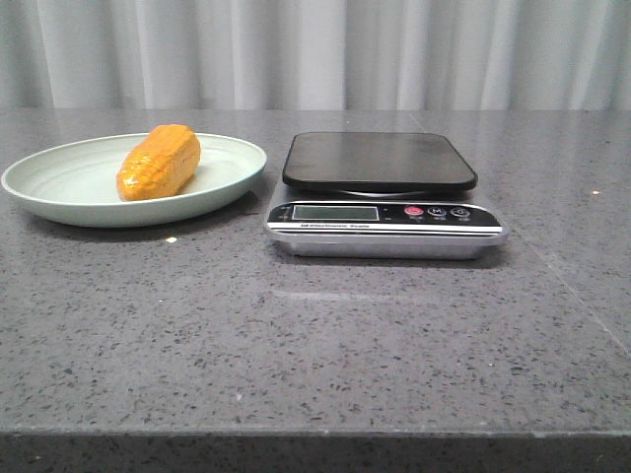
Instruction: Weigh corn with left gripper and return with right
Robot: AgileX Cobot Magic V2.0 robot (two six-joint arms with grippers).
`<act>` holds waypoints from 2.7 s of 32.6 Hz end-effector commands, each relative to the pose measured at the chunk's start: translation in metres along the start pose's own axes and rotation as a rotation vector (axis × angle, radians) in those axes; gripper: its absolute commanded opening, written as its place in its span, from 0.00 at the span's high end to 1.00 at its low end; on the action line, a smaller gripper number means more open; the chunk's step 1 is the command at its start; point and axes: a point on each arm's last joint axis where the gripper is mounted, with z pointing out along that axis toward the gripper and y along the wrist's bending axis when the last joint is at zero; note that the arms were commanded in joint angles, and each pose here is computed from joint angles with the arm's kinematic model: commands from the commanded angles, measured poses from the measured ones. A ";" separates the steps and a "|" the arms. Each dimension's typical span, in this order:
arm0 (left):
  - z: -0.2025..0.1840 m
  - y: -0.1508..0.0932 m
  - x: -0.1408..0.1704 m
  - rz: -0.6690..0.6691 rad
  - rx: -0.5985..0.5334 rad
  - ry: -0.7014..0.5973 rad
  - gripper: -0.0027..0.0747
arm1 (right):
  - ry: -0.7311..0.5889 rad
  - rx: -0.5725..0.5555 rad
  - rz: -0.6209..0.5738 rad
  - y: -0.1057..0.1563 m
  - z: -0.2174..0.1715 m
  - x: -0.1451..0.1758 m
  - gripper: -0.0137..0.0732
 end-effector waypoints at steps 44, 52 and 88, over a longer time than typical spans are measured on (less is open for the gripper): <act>0.004 -0.014 -0.166 0.019 0.008 -0.057 0.80 | -0.111 0.003 -0.005 0.000 -0.002 -0.011 0.67; 0.031 -0.016 -0.154 -0.058 0.018 0.166 0.80 | -0.111 0.003 -0.005 0.000 -0.002 -0.011 0.67; 0.225 -0.138 -0.117 -0.027 0.344 0.767 0.22 | -0.111 0.003 -0.005 0.000 -0.002 -0.011 0.67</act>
